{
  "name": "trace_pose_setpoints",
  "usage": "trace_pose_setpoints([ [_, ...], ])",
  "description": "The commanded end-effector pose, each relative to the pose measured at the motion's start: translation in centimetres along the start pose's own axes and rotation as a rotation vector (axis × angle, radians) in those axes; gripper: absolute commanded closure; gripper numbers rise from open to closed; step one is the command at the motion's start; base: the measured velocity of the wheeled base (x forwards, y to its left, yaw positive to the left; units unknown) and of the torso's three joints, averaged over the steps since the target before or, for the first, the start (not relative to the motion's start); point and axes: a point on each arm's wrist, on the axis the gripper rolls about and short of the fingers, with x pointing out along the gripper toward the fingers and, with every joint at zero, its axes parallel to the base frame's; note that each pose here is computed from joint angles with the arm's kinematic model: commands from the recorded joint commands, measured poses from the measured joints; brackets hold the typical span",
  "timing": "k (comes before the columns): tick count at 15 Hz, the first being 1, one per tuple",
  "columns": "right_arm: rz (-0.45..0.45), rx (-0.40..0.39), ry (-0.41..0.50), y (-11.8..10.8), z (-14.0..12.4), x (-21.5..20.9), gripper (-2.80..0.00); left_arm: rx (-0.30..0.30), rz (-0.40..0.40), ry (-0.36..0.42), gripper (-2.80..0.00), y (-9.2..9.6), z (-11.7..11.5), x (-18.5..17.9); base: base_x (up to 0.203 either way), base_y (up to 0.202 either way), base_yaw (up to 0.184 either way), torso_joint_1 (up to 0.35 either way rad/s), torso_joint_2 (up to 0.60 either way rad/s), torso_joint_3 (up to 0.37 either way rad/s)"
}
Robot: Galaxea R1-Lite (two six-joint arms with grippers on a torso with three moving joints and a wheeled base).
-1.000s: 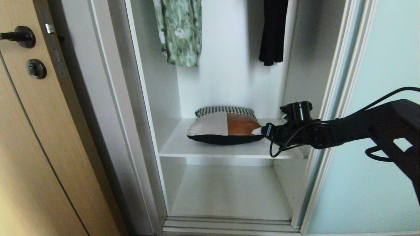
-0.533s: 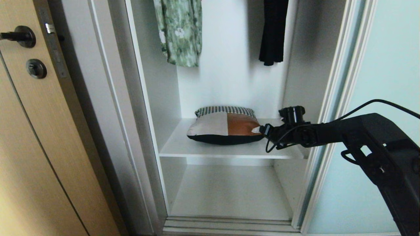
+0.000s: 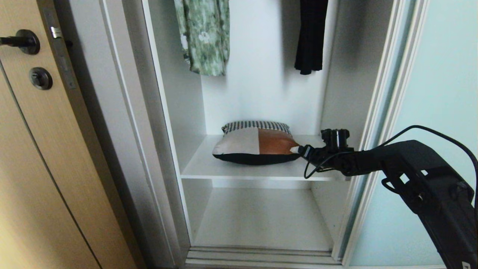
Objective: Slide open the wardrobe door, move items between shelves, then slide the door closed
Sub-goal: Place the pillow on the lower shelf
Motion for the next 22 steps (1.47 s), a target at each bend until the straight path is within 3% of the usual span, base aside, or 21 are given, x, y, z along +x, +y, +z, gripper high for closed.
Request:
trace_pose_setpoints([
  [1, 0.044, -0.020, -0.044, -0.6, -0.6, 1.0, -2.80, 0.036, -0.001, 0.003, 0.00, 0.0, -0.1, 0.0, 0.000, 0.000, 0.000, 0.000, 0.00, 0.000],
  [3, 0.076, -0.064, -0.067, -1.1, -0.9, 1.5, -2.80, 0.034, -0.001, 0.000, 0.00, 0.0, -0.1, 0.1, 0.000, 0.000, 0.000, 0.000, 0.00, 0.000],
  [8, 0.115, -0.073, -0.070, -1.3, -0.1, 1.1, -2.80, 0.028, -0.002, -0.001, 0.00, 0.0, -0.1, 0.1, 0.000, 0.000, 0.000, 0.000, 0.00, 0.000],
  [22, 0.108, -0.067, -0.073, -3.2, 0.2, 1.2, -2.80, 0.027, -0.003, -0.010, 0.00, 0.0, -0.1, 0.1, 0.000, 0.000, 0.000, 0.000, 0.00, 0.000],
])
